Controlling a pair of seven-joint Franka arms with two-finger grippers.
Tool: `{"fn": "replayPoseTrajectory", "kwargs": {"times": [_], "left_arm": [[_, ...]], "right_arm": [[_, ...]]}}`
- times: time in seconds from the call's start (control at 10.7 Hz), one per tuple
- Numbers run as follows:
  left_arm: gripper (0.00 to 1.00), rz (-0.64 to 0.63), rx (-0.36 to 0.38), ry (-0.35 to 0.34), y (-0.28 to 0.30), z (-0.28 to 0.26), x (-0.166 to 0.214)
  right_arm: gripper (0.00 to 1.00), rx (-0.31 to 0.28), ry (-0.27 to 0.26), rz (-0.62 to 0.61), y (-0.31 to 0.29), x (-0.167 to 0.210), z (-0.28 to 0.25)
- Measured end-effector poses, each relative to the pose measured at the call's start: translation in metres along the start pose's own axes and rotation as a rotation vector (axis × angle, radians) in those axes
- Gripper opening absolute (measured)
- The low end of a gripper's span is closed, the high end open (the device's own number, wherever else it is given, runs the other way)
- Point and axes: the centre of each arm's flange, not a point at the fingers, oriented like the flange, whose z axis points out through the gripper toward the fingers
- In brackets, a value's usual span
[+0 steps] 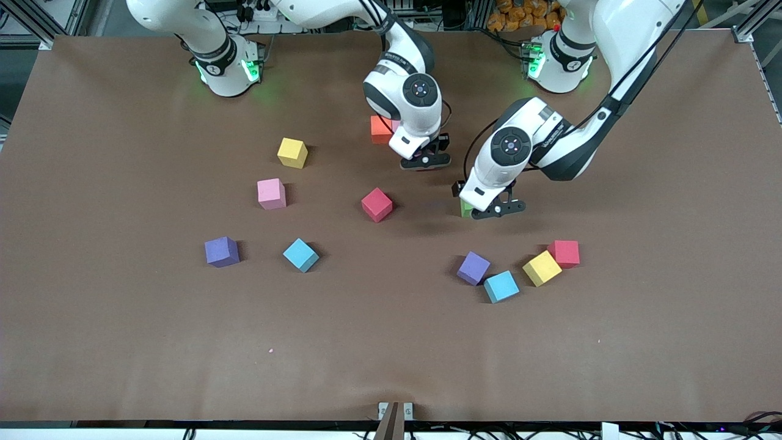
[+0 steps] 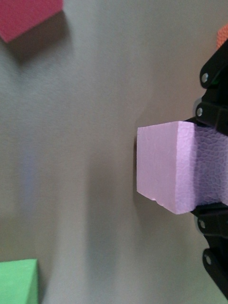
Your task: Form number 2 with 11 blocks
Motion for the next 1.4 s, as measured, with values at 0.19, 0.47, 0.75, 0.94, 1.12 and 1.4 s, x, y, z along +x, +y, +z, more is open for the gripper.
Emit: {"fn": "replayPoseTrajectory", "kwargs": {"times": [0.19, 0.47, 0.75, 0.94, 1.12, 1.4], "left_arm": [[1.0, 0.0, -0.001, -0.015, -0.003, 0.008, 0.007], [1.0, -0.004, -0.016, -0.027, -0.001, 0.012, 0.016], [1.0, 0.0, -0.025, -0.042, 0.003, 0.02, 0.02], [1.0, 0.002, -0.024, -0.056, 0.003, 0.028, 0.021], [1.0, -0.001, -0.024, -0.066, 0.003, 0.033, 0.023], [0.96, -0.005, -0.023, -0.072, 0.001, 0.037, 0.024]], "right_arm": [[0.56, -0.016, -0.01, 0.001, -0.004, -0.009, 0.013], [0.56, -0.022, -0.014, 0.001, -0.005, -0.011, 0.018], [0.56, -0.022, -0.014, 0.011, -0.007, -0.013, 0.019], [0.56, -0.022, -0.015, 0.01, -0.009, -0.015, 0.02], [0.56, -0.023, -0.015, 0.01, -0.01, -0.017, 0.02], [0.56, -0.025, -0.016, 0.009, -0.013, -0.022, 0.021]]}}
